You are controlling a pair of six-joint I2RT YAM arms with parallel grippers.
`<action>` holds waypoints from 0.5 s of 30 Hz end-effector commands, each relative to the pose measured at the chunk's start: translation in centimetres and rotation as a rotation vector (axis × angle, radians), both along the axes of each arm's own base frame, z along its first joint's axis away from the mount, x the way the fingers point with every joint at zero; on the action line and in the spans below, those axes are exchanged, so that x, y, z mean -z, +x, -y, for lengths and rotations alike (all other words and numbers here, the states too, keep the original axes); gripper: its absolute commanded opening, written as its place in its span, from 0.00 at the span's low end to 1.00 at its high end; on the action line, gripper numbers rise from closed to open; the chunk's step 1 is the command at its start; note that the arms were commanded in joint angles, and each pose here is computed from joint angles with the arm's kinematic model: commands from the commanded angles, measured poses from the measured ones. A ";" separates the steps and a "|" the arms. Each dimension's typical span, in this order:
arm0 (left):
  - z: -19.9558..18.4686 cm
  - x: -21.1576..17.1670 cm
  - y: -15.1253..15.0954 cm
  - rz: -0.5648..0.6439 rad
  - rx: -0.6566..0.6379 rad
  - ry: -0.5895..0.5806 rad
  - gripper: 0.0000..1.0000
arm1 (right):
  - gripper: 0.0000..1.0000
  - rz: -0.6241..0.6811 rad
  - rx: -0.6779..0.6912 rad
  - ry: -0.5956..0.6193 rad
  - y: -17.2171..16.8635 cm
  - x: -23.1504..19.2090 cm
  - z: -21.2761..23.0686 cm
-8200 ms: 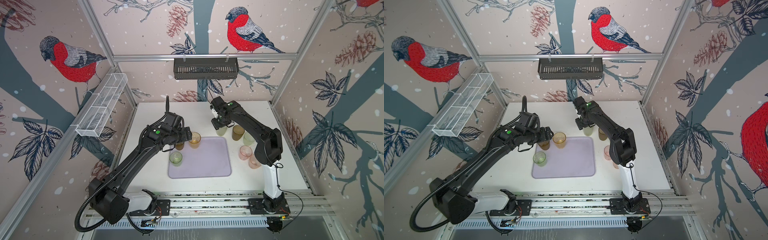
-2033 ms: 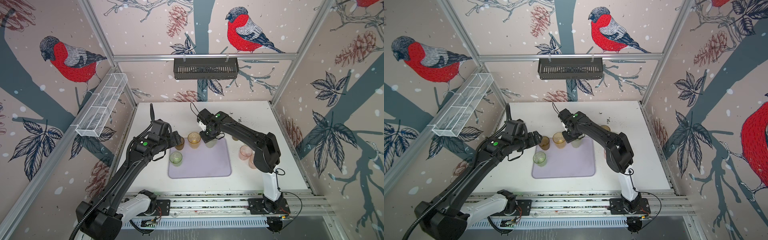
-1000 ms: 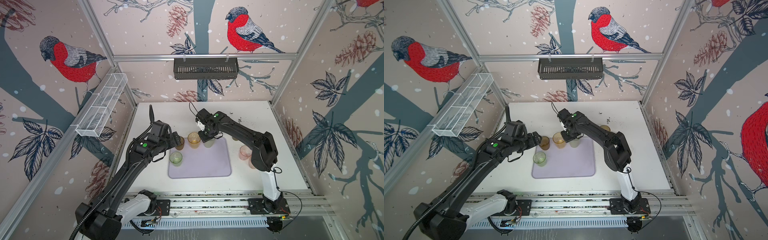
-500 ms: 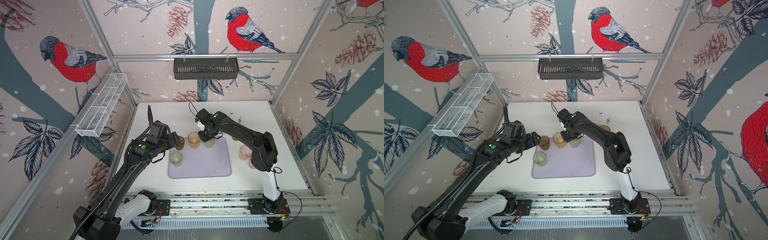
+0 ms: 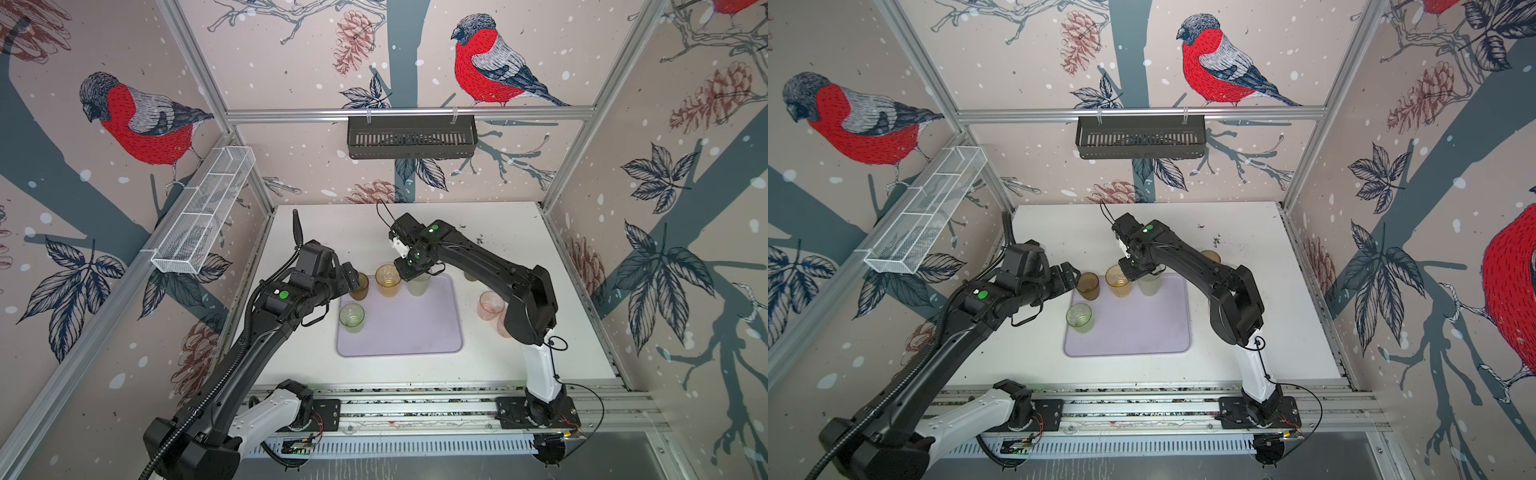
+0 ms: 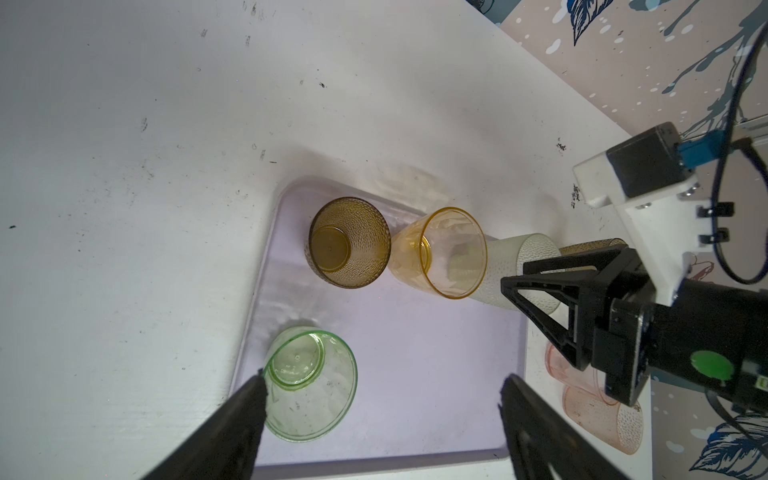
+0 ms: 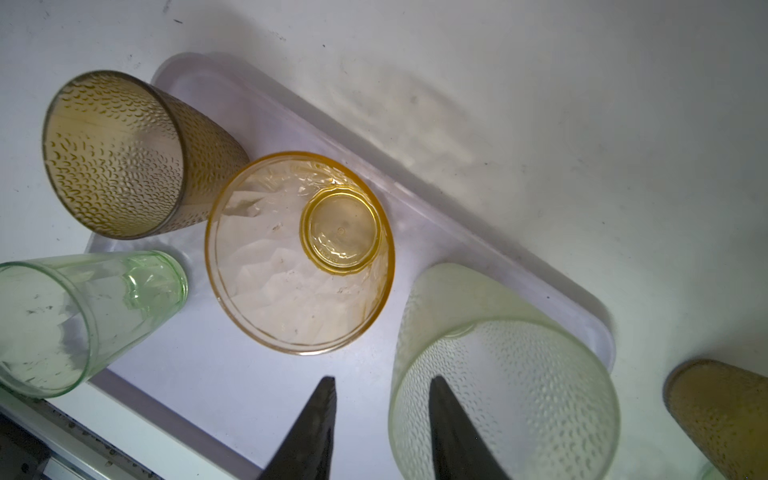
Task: Place the glasses into the tray
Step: 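Open the right gripper and withdraw it while the left moves toward the pink glasses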
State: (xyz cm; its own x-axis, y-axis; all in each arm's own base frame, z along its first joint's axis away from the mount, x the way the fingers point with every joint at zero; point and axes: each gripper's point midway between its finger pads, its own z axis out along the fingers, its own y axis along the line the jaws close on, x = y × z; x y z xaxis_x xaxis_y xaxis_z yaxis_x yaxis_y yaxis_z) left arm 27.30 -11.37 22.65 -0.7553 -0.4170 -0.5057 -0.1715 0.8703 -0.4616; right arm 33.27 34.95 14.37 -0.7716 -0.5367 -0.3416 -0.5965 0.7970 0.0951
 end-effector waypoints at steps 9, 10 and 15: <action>3.0 -1.3 -0.7 0.013 0.103 0.010 0.89 | 0.54 0.105 0.072 0.009 -0.1 -5.2 2.3; 3.7 -1.2 -1.1 0.006 0.120 0.012 0.88 | 0.55 0.113 0.079 0.015 -0.3 -5.8 2.6; 6.8 -0.9 -2.7 -0.011 0.178 -0.005 0.87 | 0.64 0.151 0.122 0.051 -1.0 -8.3 4.5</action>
State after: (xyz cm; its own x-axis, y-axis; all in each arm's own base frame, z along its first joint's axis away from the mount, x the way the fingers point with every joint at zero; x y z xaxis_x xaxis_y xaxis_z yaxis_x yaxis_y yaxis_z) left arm 24.92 -17.65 23.37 -0.8273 -0.2543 -0.5010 0.0047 0.8886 -0.4587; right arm 32.50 31.76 21.84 -0.7524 -0.4575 -0.4739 -0.5454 0.8361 0.0587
